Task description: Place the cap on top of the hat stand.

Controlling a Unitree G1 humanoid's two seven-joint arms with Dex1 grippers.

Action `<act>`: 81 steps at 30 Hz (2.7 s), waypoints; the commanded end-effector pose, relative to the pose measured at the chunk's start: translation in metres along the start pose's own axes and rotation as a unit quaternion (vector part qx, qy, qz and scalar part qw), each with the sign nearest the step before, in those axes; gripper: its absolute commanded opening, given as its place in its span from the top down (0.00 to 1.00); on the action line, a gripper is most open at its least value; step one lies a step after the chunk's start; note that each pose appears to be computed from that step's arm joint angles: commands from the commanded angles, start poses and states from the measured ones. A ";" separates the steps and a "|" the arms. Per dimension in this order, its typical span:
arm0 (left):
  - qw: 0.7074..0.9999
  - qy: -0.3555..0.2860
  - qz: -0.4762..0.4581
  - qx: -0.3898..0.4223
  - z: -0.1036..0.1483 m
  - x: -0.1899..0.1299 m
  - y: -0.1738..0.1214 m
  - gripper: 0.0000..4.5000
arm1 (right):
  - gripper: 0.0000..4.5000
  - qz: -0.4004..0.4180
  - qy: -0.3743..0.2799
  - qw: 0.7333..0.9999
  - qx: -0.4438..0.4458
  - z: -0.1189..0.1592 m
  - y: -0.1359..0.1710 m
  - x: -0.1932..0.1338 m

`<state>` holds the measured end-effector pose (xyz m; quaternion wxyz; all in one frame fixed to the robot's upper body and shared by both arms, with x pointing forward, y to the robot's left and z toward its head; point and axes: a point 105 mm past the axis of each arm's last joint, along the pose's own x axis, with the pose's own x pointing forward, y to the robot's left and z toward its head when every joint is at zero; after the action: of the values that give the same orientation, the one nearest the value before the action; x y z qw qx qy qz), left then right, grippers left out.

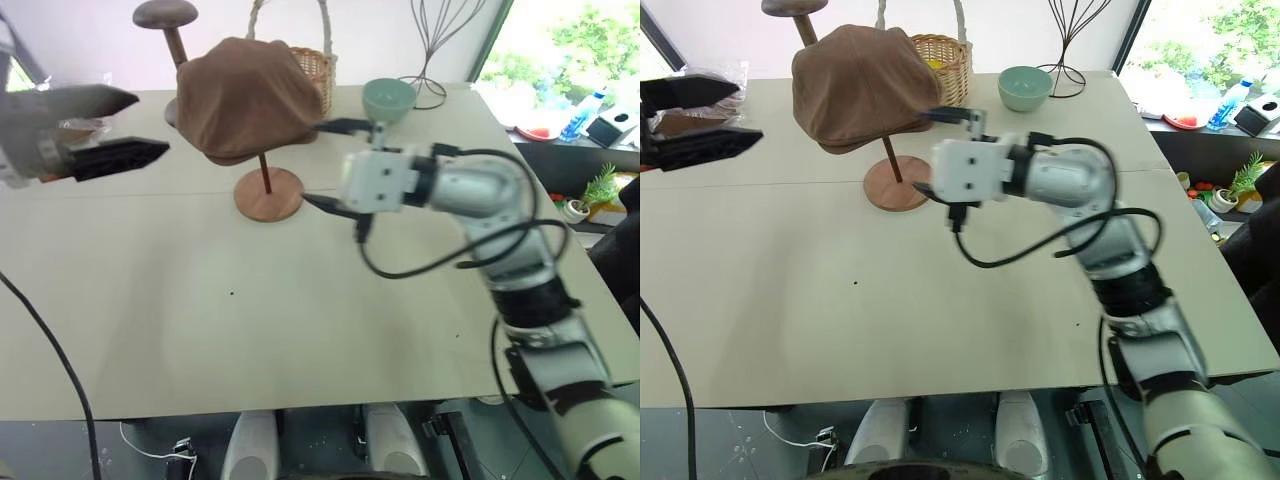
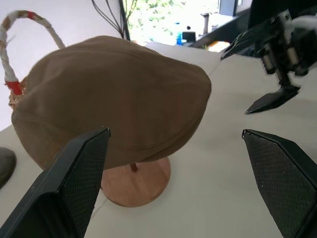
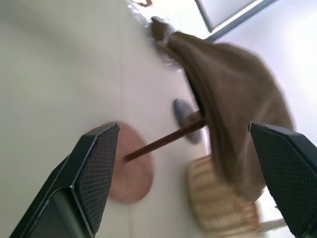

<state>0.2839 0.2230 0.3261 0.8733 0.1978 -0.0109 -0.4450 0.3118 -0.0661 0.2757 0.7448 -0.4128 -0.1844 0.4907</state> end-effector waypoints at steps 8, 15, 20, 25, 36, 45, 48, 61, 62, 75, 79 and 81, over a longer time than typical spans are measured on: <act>0.964 0.030 -0.021 0.262 0.009 0.046 -0.021 0.00 | 0.02 0.118 -0.082 0.914 0.379 0.077 -0.033 -0.108; 0.934 0.044 0.018 0.353 -0.001 0.075 -0.029 0.00 | 0.02 0.055 -0.071 0.904 0.418 0.077 -0.056 -0.118; 0.904 0.051 0.107 0.410 -0.007 0.093 -0.017 0.00 | 0.02 0.026 -0.063 0.904 0.423 0.073 -0.064 -0.118; 0.873 0.065 0.119 0.469 -0.024 0.110 -0.021 0.00 | 0.02 0.017 -0.061 0.904 0.423 0.070 -0.065 -0.115; 0.860 0.039 0.138 0.490 -0.021 0.115 -0.024 0.74 | 0.00 0.002 -0.041 0.906 0.420 0.059 -0.061 -0.110; 0.844 0.014 0.191 0.501 -0.004 0.096 -0.001 0.99 | 0.00 0.000 -0.032 0.907 0.420 0.049 -0.058 -0.107; 0.836 -0.020 0.216 0.504 0.010 0.088 0.006 0.99 | 0.00 -0.001 -0.029 0.907 0.421 0.046 -0.057 -0.107; 0.829 -0.194 0.187 0.490 0.050 0.078 -0.013 0.99 | 0.00 -0.009 -0.024 0.906 0.423 0.039 -0.057 -0.107; 0.830 -0.202 0.190 0.484 0.052 0.075 -0.011 0.99 | 0.00 -0.009 -0.021 0.905 0.424 0.038 -0.056 -0.107; 0.805 -0.221 0.160 0.527 0.037 0.029 0.016 0.99 | 0.00 -0.004 -0.020 0.913 0.407 0.050 -0.062 -0.116; 0.793 -0.223 0.134 0.551 0.028 0.022 0.010 0.99 | 0.00 0.000 -0.025 0.914 0.406 0.055 -0.066 -0.121; 0.786 -0.231 0.116 0.562 0.021 0.023 0.001 0.99 | 0.00 0.001 -0.015 0.912 0.409 0.051 -0.064 -0.121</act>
<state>0.3076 0.1981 0.3368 0.6502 0.5359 -0.4521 -0.2927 0.2651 -0.1588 0.3642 0.8444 -0.0540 0.0365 0.5318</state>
